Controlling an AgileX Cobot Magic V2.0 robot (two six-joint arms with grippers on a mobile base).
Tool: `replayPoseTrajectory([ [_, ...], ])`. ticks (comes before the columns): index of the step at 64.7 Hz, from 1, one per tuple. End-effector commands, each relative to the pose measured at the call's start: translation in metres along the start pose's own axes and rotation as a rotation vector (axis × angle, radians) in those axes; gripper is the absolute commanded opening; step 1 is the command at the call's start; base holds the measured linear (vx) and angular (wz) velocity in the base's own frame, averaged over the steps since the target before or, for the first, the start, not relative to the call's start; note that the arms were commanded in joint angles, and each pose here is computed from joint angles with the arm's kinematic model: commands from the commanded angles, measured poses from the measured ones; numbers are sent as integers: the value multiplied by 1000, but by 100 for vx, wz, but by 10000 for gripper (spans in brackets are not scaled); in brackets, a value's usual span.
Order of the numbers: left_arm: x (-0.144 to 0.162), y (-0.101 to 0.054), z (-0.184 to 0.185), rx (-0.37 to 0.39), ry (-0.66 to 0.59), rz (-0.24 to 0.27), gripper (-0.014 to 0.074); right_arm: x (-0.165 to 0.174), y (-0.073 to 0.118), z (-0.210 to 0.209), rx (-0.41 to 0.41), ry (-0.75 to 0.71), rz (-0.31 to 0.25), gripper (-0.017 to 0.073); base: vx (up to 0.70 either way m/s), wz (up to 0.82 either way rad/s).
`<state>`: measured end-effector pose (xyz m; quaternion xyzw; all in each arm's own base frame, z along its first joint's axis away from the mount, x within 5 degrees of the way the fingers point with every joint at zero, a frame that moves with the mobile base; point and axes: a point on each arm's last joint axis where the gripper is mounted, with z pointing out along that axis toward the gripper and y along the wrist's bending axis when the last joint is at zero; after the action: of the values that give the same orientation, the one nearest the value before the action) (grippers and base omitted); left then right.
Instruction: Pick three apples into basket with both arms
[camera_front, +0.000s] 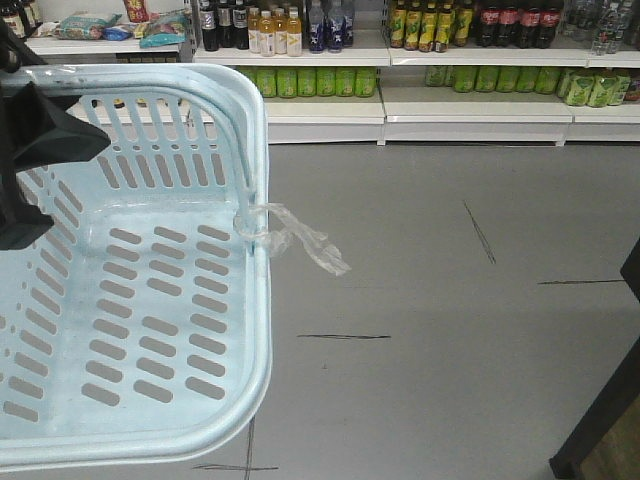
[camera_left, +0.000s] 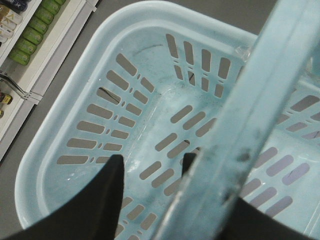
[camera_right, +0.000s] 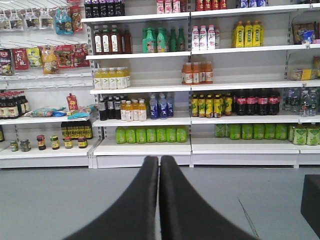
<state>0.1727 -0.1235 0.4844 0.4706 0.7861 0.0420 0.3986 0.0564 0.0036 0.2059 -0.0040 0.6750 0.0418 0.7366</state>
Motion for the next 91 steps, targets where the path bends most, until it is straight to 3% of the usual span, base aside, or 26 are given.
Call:
replayPoseTrajectory([
  [1, -3, 6, -19, -50, -89, -19, -6, -2, 1, -1, -9, -68, -11, -9, 8, 1],
  [50, -3, 6, -19, -50, -89, -19, -6, -2, 1, -1, -9, -68, -11, -9, 6, 0],
  [91, -4, 6, -16, -48, -83, -17, -6, -2, 1, -1, -9, -67, -11, -9, 6, -24],
])
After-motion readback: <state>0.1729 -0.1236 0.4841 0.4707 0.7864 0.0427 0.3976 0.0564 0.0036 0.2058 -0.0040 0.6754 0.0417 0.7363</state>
